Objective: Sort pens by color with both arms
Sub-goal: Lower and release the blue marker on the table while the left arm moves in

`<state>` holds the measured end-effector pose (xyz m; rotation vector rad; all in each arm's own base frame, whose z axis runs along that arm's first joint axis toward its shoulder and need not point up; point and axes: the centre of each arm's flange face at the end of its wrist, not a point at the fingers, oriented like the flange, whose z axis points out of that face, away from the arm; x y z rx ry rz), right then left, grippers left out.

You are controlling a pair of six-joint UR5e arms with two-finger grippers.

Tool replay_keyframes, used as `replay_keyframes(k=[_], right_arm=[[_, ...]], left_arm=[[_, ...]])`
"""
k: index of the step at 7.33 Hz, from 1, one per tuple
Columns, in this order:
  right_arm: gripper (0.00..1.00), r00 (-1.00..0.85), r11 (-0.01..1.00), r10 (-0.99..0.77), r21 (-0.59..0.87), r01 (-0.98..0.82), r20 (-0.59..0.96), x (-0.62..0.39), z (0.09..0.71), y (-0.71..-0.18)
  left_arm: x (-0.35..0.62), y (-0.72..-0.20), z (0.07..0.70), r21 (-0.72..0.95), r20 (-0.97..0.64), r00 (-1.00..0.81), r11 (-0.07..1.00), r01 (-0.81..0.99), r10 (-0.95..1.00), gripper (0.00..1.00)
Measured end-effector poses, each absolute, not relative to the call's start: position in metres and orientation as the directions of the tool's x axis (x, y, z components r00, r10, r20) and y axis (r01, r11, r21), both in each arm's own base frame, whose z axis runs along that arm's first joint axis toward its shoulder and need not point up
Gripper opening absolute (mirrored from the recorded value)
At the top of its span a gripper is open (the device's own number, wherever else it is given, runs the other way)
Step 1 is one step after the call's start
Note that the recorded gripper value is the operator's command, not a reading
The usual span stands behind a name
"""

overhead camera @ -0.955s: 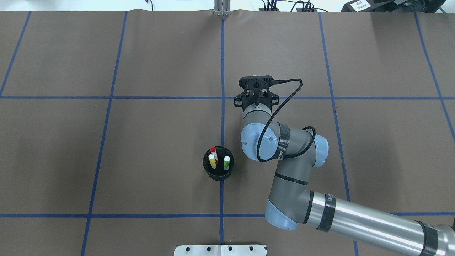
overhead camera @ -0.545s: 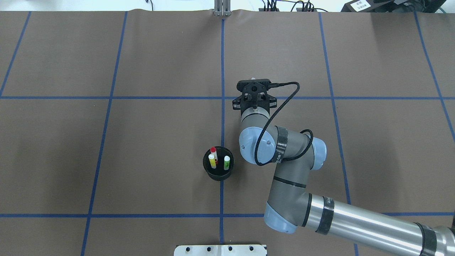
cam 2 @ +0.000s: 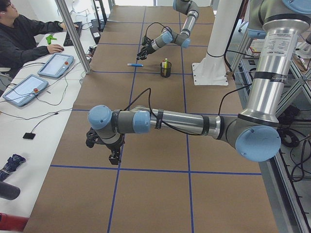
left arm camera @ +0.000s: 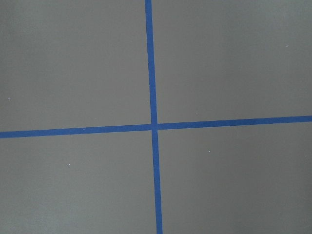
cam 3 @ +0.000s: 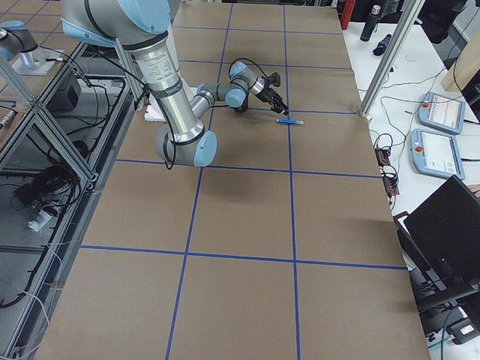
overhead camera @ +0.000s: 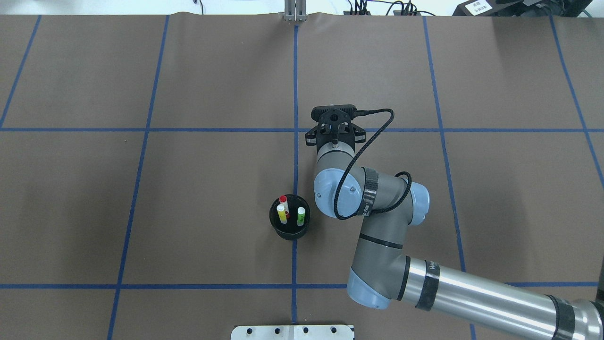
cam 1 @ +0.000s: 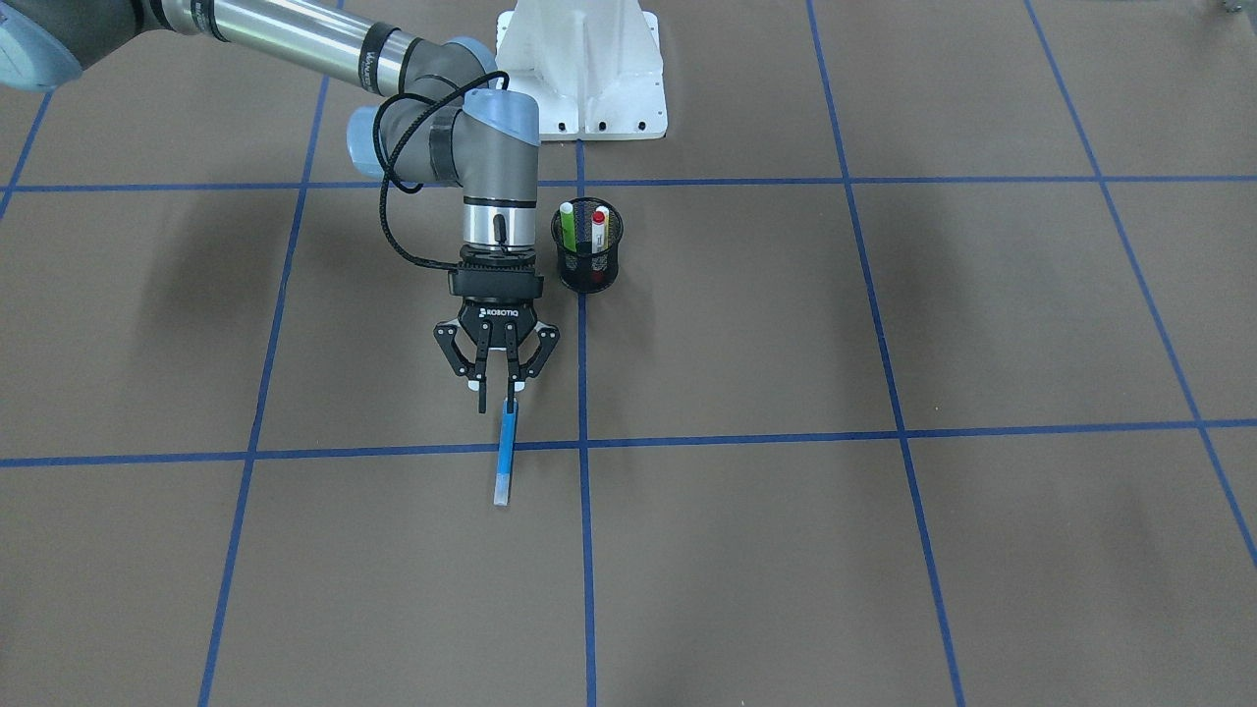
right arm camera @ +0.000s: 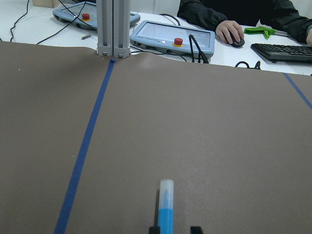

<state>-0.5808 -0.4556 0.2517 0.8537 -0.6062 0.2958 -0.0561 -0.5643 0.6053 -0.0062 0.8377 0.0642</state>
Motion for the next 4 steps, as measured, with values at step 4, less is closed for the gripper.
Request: replay_keyframes(k=[4], right_arm=[[1.0,0.72,0.751,-0.091,0.523,-0.404,0.688,-0.495,0.202,-0.506]], left_arm=[[-0.038,-0.616,0.516,0.047,-0.735,0.678,0.999,0.019,0.021,1.0]])
